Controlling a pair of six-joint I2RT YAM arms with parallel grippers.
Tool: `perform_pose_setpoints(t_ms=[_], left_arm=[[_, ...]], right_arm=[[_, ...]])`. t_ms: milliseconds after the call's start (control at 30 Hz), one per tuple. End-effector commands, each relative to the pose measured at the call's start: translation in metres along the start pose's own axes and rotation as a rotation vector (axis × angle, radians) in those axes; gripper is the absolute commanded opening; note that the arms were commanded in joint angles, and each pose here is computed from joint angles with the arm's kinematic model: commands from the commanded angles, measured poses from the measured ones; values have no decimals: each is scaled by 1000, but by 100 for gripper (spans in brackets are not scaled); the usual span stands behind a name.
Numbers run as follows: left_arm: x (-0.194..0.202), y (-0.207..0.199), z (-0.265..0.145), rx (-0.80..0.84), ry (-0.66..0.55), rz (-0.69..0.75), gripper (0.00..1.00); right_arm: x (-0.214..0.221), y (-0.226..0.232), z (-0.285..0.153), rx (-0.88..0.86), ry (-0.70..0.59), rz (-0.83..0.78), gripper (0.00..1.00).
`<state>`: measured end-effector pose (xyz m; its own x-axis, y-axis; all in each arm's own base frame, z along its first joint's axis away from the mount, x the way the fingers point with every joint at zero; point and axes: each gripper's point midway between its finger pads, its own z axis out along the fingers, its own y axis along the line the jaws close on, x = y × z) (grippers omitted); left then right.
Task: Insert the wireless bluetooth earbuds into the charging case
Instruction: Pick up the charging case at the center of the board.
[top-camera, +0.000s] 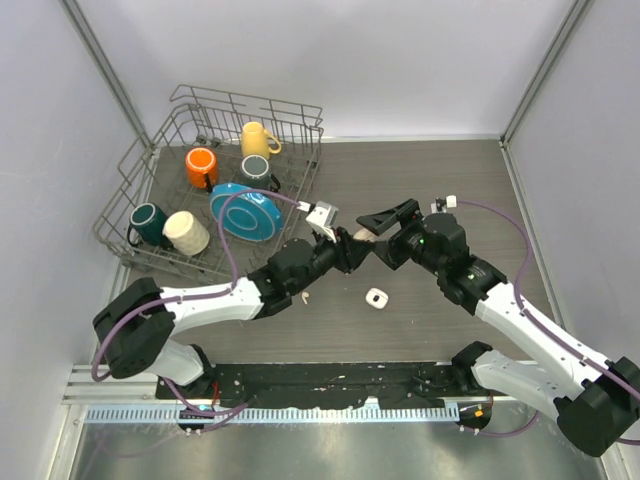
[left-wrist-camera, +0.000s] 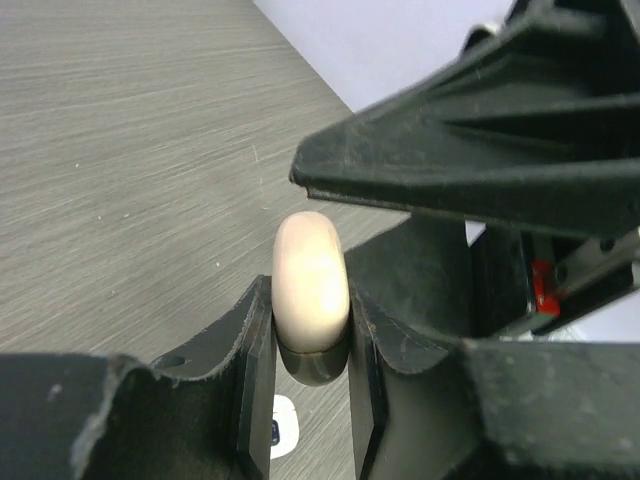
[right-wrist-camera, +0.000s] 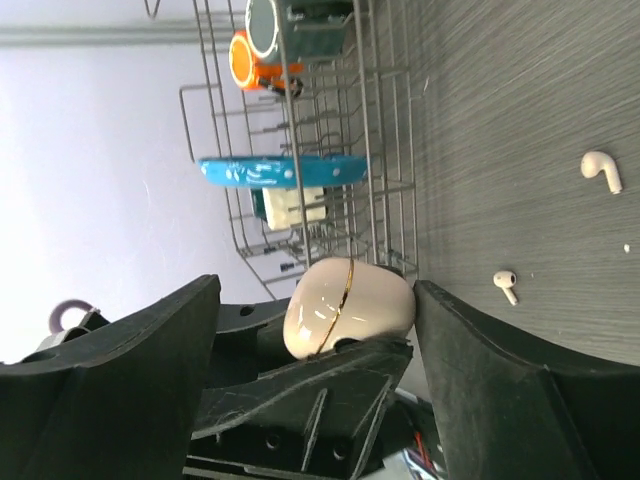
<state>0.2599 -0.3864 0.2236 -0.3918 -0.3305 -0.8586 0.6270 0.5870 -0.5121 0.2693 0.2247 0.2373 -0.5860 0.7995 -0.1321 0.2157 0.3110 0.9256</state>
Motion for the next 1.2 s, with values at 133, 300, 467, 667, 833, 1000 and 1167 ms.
perform_pose_setpoints(t_ms=[133,300,467,667,833,1000,1167], left_arm=[[-37,-37,-52,247,-95,347,0],[-44,-34,-81,287,-78,506,0],[-53,-28,-96,306,-67,523,0],[-54,-20,-101,326,-41,497,0],[-54,-23,-98,361,-26,459,0],[-51,-27,-95,400,-6,438,0],[-55,-26,-94,404,-20,418,0]], right_arm=[[26,56,-23,-159,192,-198,83],[44,64,-30,-222,304,-225,82],[60,73,-41,-276,406,-229,83],[66,91,-53,-380,447,-235,83],[74,92,-52,-398,509,-229,83],[78,84,-49,-376,538,-237,82],[81,73,-44,-329,559,-247,80]])
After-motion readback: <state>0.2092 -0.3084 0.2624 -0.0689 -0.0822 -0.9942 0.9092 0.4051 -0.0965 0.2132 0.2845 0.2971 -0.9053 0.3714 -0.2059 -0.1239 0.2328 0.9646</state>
